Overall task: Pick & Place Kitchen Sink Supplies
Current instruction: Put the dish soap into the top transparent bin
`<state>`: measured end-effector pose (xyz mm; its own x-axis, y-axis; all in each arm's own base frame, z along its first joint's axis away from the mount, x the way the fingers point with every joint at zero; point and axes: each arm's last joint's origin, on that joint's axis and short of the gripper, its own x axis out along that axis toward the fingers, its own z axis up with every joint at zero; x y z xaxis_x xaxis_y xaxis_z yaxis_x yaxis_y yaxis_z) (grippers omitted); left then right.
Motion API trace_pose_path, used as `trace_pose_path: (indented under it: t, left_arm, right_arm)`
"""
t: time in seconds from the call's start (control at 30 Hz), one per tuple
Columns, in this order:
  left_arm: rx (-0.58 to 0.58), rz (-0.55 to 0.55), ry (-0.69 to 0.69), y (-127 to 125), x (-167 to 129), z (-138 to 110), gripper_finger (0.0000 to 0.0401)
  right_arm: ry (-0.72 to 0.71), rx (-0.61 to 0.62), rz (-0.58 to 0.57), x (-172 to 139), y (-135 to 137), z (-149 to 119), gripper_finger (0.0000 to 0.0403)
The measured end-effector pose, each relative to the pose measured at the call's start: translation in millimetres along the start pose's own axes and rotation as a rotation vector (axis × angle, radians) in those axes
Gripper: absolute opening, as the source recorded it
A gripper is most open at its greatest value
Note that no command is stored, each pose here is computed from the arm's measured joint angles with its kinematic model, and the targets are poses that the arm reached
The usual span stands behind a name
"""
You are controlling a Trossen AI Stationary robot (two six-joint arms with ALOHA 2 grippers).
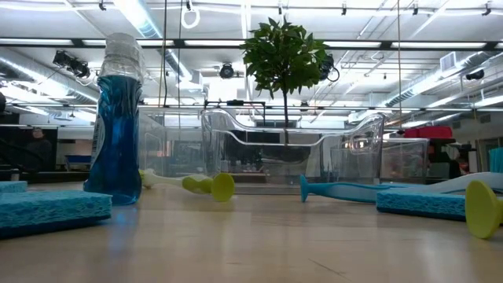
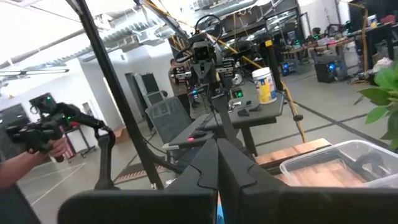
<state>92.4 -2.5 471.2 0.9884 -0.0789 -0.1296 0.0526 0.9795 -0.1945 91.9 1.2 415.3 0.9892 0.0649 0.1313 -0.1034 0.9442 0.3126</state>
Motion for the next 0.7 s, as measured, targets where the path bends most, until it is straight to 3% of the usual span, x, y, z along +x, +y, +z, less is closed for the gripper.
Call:
trace_pose_path:
  t: [0.3, 0.7]
  left_arm:
    - [-0.007, -0.058, 0.046, -1, 13, -1, 0.0007]
    - [-0.020, -0.053, 0.158, 2, 29, -9, 0.0009]
  right_arm:
    - [0.087, 0.008, 0.020, 10, -2, -8, 0.0000]
    - [0.203, 0.020, -0.019, 18, -7, -20, 0.0000]
